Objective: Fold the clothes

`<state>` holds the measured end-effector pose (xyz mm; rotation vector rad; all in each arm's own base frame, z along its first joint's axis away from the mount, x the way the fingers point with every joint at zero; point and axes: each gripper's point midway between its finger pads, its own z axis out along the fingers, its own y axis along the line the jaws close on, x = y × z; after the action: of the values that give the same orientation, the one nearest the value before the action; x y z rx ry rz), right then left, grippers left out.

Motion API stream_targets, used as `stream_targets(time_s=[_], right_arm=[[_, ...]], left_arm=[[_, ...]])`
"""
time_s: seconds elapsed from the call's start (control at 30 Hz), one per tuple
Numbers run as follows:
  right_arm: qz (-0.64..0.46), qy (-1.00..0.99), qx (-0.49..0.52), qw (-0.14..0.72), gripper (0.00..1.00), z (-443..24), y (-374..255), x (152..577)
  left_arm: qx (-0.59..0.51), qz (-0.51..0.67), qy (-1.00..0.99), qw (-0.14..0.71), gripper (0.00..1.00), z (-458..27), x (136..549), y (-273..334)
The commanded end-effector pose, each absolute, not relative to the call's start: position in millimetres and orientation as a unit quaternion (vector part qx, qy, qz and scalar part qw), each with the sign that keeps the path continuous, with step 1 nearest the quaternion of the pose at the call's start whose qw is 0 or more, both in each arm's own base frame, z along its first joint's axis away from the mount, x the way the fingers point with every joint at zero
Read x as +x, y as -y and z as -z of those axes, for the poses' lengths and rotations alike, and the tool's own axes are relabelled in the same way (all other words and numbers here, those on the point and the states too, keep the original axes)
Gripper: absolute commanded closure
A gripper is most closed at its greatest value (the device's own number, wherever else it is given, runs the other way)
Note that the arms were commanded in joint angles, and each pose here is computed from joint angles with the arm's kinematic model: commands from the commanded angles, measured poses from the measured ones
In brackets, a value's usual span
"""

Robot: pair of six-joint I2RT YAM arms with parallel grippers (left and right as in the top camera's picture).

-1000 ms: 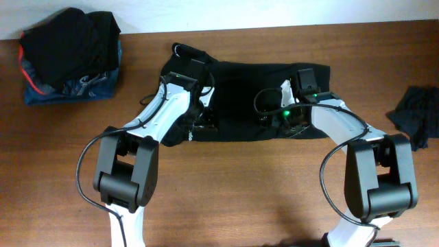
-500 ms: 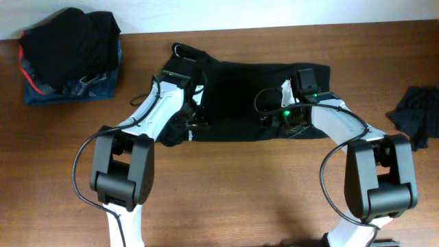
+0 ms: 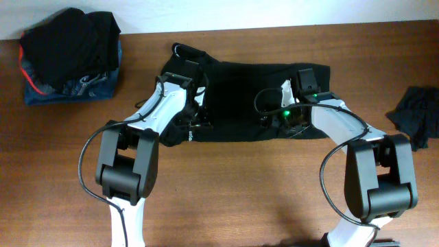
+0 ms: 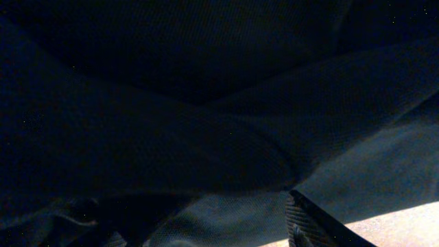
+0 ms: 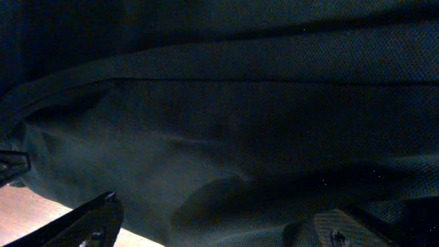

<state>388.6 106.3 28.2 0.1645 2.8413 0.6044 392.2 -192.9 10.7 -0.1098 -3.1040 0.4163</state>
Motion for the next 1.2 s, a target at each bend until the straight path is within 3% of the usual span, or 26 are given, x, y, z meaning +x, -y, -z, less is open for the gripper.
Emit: stream_targets(time_s=[0.0, 0.4, 0.73, 1.17], right_arm=[[-0.202, -0.971, 0.059, 0.114, 0.06, -27, -106, 386], [-0.180, -0.976, 0.066, 0.108, 0.06, -21, -98, 383], [-0.086, -0.980, 0.160, 0.077, 0.02, -7, -11, 368], [-0.018, -0.981, 0.187, 0.044, 0.01, 26, 28, 357]], left_arm=[[-0.031, -0.135, 0.990, 0.001, 0.38, -2, 398, 195], [-0.009, -0.136, 0.990, -0.024, 0.38, -3, 417, 176], [-0.008, -0.002, 1.000, 0.008, 0.37, 4, 404, 102], [-0.040, 0.085, 0.995, 0.015, 0.37, 2, 399, 72]])
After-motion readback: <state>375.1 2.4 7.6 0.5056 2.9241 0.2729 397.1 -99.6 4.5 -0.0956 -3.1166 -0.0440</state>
